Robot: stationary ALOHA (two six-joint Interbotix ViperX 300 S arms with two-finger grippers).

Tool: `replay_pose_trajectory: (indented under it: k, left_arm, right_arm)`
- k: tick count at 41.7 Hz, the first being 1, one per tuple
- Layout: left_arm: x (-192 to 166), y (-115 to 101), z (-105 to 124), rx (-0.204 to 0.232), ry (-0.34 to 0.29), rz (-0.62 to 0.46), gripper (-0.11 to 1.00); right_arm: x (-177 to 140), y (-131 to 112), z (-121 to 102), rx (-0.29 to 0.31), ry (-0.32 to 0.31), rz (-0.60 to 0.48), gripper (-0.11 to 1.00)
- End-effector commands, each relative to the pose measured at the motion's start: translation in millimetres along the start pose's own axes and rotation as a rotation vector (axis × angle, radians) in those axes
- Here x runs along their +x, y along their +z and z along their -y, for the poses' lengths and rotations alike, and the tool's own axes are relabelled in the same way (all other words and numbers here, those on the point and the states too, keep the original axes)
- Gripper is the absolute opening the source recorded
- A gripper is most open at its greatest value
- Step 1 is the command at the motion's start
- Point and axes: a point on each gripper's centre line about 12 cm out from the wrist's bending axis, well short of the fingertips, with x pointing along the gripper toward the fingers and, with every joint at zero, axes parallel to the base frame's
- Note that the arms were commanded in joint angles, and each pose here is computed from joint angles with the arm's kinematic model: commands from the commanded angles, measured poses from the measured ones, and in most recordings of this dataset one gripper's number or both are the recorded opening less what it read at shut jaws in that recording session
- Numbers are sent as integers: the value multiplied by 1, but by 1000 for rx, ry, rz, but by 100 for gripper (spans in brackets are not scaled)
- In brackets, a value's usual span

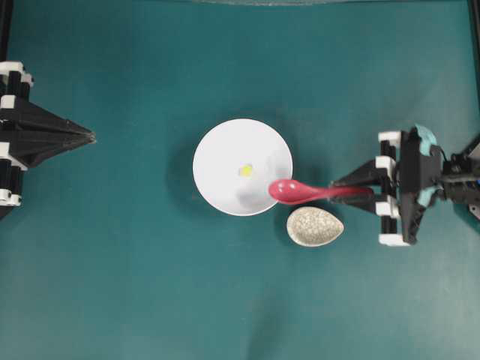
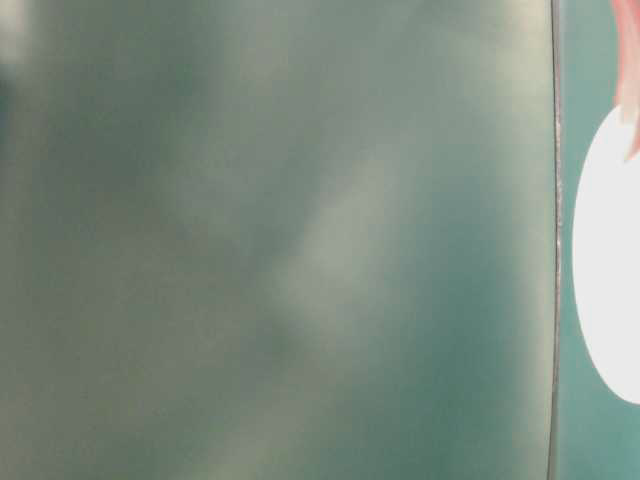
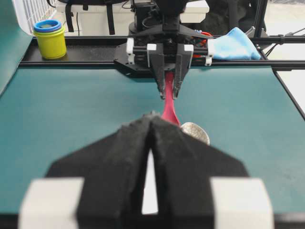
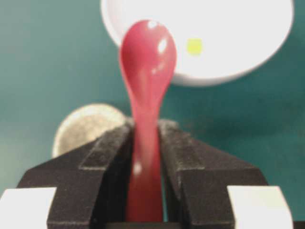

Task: Scoop the yellow hexagonal prism block from the bowl with a spoon using the right arm.
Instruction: 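Lift the pink spoon and carry it left over the white bowl, then lower the spoon bowl into the white bowl beside the yellow block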

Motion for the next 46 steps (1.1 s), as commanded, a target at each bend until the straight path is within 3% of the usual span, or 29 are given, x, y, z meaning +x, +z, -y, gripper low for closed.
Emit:
replay_pose_trajectory:
  k: [1,12,21,31,46]
  left_arm:
    - [4,11,0,3,-1,28,0]
    - [6,9,0,3,-1,20,0]
    - [6,8,0,-15,-2,25,0]
    - [6,13,0,-14,-2,61,0]
    - [9,10,0,-14,0,49,0]
  right_arm:
    - [1,25,3,15,30,-4,24]
    - [6,59,13,38,109,-118,24]
    - [6,75,28,41,119,-167,24]
    - [10,88,37,36,142,-230,24]
    - [36,101,42,73,194,-359,24]
